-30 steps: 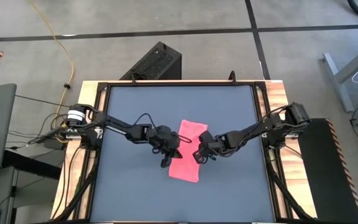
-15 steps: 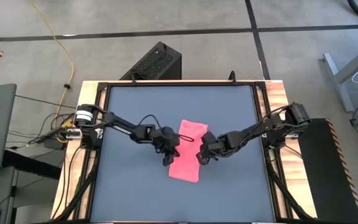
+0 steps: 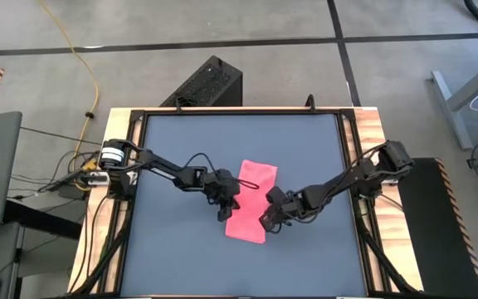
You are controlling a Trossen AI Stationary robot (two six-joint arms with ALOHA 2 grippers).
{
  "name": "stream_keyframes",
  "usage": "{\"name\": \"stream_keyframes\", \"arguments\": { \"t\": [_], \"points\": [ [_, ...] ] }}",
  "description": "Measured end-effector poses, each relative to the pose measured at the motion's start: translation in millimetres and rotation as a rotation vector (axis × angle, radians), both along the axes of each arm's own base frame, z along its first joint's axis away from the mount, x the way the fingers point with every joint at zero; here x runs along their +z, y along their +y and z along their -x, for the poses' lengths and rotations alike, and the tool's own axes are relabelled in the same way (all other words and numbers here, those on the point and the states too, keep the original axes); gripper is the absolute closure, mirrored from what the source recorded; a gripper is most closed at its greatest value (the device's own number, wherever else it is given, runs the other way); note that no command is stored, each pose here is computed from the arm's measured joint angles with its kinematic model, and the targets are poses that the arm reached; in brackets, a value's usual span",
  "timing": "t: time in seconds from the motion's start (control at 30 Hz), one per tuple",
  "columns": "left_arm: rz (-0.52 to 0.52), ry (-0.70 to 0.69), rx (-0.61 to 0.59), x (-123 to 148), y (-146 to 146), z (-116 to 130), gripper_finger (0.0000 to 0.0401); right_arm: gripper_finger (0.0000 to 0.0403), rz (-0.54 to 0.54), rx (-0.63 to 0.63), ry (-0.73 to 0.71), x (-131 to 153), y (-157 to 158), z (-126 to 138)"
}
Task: Roll towel
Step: Fold the pink towel
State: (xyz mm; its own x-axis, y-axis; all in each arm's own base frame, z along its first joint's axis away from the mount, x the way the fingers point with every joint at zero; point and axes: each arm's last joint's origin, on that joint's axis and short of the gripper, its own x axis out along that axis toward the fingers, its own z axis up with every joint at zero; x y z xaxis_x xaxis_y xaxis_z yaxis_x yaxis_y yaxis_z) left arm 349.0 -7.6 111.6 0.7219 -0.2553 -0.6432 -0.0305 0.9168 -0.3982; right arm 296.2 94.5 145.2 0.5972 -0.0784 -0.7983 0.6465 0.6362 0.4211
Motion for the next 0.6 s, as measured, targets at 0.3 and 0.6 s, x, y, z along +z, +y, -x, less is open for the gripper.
{"name": "stream_keyframes", "arguments": {
  "t": [0.3, 0.6],
  "points": [
    [0.005, 0.004, -0.018, 0.0, -0.2, 0.5, 0.0401, 0.0382, -0.025, -0.028, -0.034, 1.3, 0.7, -2.8],
    [0.015, 0.007, -0.030, -0.3, -0.6, 1.0, 0.0401, 0.0382, -0.058, -0.048, 0.008, -14.0, -2.0, -7.7]
  ]
}}
